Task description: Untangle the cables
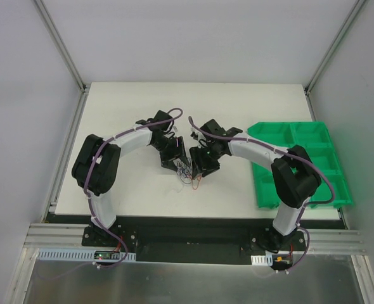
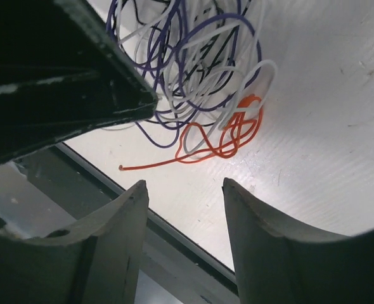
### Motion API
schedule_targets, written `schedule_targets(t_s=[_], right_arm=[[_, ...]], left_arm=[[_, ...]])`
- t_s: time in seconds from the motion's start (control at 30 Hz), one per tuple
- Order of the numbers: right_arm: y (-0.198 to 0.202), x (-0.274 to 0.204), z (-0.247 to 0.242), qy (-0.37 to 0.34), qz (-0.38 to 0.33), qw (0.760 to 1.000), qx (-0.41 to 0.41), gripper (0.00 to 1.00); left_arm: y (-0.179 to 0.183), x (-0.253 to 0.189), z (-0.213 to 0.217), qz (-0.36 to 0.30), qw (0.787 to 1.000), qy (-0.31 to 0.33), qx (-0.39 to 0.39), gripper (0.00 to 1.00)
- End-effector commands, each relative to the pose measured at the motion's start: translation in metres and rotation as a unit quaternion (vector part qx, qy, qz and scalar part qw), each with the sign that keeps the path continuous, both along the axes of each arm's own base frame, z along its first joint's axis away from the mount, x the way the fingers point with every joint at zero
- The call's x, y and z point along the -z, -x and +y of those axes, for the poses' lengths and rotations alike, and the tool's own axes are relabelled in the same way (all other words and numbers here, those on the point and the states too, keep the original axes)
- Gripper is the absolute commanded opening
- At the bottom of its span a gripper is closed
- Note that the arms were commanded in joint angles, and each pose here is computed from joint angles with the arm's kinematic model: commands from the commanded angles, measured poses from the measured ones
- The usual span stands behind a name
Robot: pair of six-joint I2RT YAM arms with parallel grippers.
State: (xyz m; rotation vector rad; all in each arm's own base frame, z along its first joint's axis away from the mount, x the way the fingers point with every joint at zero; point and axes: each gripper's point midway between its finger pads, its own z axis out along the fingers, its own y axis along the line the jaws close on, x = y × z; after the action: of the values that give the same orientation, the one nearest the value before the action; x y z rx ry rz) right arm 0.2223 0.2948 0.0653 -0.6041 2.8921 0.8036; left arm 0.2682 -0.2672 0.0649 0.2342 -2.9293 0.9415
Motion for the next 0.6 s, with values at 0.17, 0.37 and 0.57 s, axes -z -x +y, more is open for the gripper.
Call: schedule_targets(t_s=[0.17,0.37,0.57], right_arm=[[0.005,-0.034,0.011,-0.009,-0.132,0.987,-0.096,0.59],[-0.002,-0.022,0.028,-0.005,-0.129,0.985,-0.114,0.54],[-0.009,-0.024,0.039,-0.007,-0.149,0.981,-0.121,0.48]], left_arm=[[0.006,-0.001,0.0,-0.005,1.0,0.001,0.016,0.55],[0.006,-0.002,-0.002,-0.003,1.0,0.006,0.017,0.54],[0.011,-0.002,0.0,0.002,1.0,0.008,0.019,0.54]])
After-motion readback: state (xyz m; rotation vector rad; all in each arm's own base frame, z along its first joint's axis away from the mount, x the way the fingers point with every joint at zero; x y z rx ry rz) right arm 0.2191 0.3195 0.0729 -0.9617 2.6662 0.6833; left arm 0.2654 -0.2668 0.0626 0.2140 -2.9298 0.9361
